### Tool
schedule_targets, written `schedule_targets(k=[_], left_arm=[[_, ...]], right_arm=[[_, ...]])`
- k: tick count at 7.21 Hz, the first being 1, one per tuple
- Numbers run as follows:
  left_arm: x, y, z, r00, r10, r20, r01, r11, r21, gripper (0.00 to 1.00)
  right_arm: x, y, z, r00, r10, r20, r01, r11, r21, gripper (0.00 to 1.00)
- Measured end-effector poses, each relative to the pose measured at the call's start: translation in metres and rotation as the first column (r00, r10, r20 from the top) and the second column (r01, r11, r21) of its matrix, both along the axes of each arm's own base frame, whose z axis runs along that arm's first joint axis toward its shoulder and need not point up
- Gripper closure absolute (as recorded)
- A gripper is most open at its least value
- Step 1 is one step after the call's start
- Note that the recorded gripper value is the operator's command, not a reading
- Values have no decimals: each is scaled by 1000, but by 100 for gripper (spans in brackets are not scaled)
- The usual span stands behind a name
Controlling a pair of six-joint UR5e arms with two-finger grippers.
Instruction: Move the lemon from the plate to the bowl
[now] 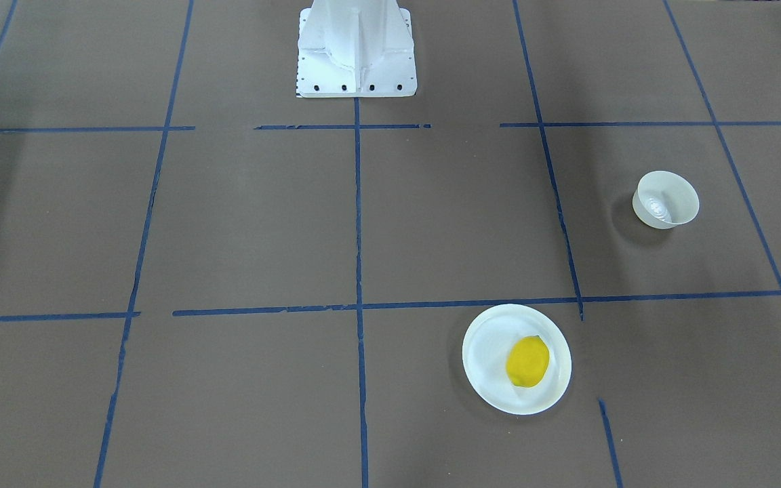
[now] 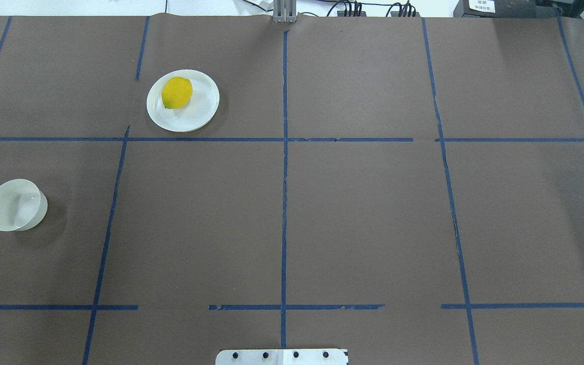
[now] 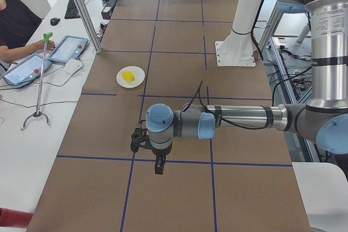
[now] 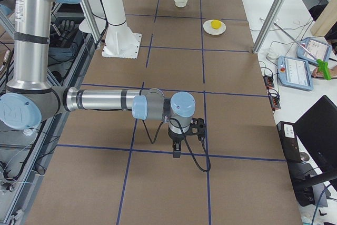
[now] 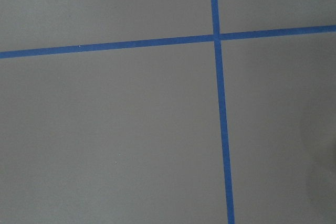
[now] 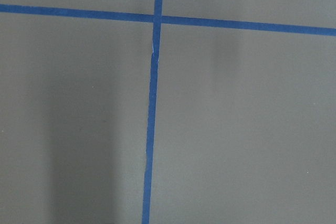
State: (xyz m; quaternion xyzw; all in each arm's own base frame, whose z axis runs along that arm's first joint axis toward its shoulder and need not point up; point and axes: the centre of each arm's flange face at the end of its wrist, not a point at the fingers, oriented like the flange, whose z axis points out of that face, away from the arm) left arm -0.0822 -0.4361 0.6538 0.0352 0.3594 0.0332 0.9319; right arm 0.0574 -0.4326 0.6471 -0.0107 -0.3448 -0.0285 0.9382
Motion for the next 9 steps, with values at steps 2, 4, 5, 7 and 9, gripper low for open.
schedule_targets(k=[2,4,5,7,9], left_arm=[[0,-4,-1,1000,2,-5,-2,1000,6,0],[1,-34,-29,1000,3,-6,-3,998,66,0],[9,-51,-46,1000,19,-6,-18,994,106,0],[55,-99,-95,995,102,3,-101,973,206,0],[112,-143,-138,983,186,5,-180,945,273,0]], right_arm=[[0,0,0,1000,0,0,0,1000,0,0],[0,0,0,1000,0,0,0,1000,0,0],[0,0,0,1000,0,0,0,1000,0,0],[0,0,0,1000,0,0,0,1000,0,0],[0,0,0,1000,0,0,0,1000,0,0]])
